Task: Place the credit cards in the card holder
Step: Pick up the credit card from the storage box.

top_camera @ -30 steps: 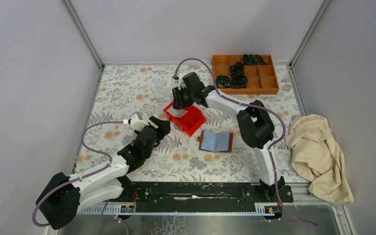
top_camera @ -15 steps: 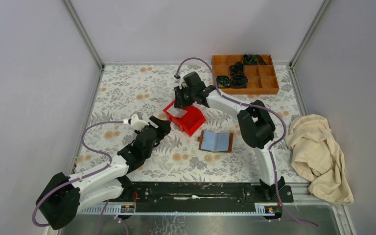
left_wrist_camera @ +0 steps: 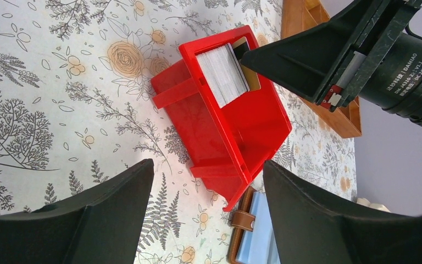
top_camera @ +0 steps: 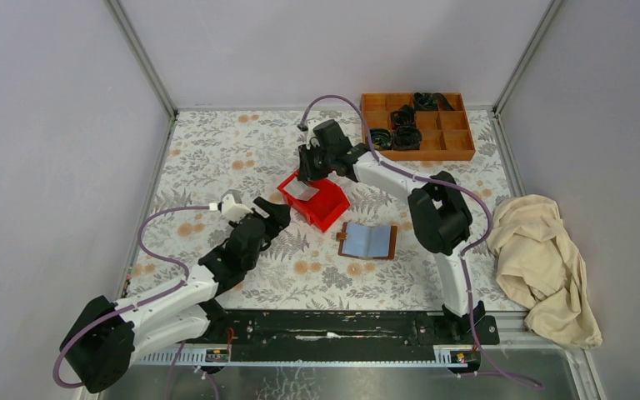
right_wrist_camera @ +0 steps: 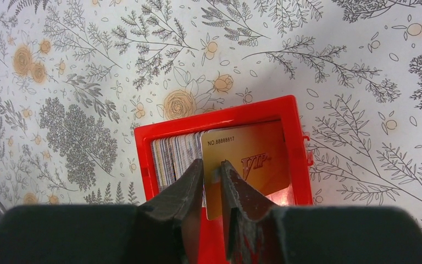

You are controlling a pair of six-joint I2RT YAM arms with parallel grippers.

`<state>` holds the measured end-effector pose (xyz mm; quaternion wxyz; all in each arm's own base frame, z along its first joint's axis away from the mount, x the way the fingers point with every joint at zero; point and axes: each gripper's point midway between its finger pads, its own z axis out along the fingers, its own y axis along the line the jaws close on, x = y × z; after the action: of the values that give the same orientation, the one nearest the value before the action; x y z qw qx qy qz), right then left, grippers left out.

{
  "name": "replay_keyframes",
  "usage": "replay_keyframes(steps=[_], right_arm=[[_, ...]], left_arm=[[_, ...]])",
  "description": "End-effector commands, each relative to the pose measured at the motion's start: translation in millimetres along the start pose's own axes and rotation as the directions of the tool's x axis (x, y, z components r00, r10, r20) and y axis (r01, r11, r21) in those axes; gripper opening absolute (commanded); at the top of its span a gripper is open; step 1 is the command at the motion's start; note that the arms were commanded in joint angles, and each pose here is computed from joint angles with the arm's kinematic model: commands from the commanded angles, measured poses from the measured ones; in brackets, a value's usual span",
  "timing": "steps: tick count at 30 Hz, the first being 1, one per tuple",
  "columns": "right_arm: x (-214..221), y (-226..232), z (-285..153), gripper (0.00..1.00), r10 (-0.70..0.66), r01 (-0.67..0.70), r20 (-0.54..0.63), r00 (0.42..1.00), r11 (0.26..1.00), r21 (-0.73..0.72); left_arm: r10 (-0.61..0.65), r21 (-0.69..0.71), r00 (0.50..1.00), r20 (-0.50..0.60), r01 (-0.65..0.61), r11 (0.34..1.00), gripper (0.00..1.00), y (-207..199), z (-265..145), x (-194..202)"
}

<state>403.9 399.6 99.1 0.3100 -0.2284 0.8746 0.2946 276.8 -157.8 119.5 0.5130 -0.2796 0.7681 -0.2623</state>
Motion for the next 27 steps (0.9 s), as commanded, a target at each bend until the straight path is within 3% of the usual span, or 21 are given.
replay_keyframes(steps=[1,5,9,13,22,27], right_arm=[[-25.4,22.7,-29.1,0.22,-0.012,0.014,0.062,0.998,0.999,-0.034],[-27.8,17.3,-36.8,0.17,-0.037,0.036,0.075,0.997,0.999,0.016],[-32.0,9.5,-49.5,0.04,-0.069,0.060,0.100,0.993,0.994,0.090],[-35.7,3.5,-61.9,0.00,-0.107,0.087,0.115,0.988,0.983,0.160],[-30.0,-4.5,-95.1,0.00,-0.181,0.141,0.116,0.977,0.948,0.286],[-15.3,5.2,-129.9,0.00,-0.168,0.128,0.130,0.977,0.954,0.273]], left_arm=[[-0.019,0.023,1.000,0.024,0.018,1.000,0.79,-6.1,-0.6,-8.0],[-0.012,0.027,1.000,0.027,0.012,1.000,0.80,-8.2,-0.4,-9.3],[0.003,0.033,1.000,0.031,-0.004,0.999,0.81,-11.0,0.9,-10.5],[0.012,0.045,0.999,0.040,-0.014,0.999,0.82,-14.9,2.5,-12.4],[0.107,0.141,0.991,0.081,-0.118,0.983,0.85,-36.9,2.4,-21.5],[0.133,0.284,0.987,0.085,-0.152,0.947,0.87,-58.4,-8.8,-20.1]])
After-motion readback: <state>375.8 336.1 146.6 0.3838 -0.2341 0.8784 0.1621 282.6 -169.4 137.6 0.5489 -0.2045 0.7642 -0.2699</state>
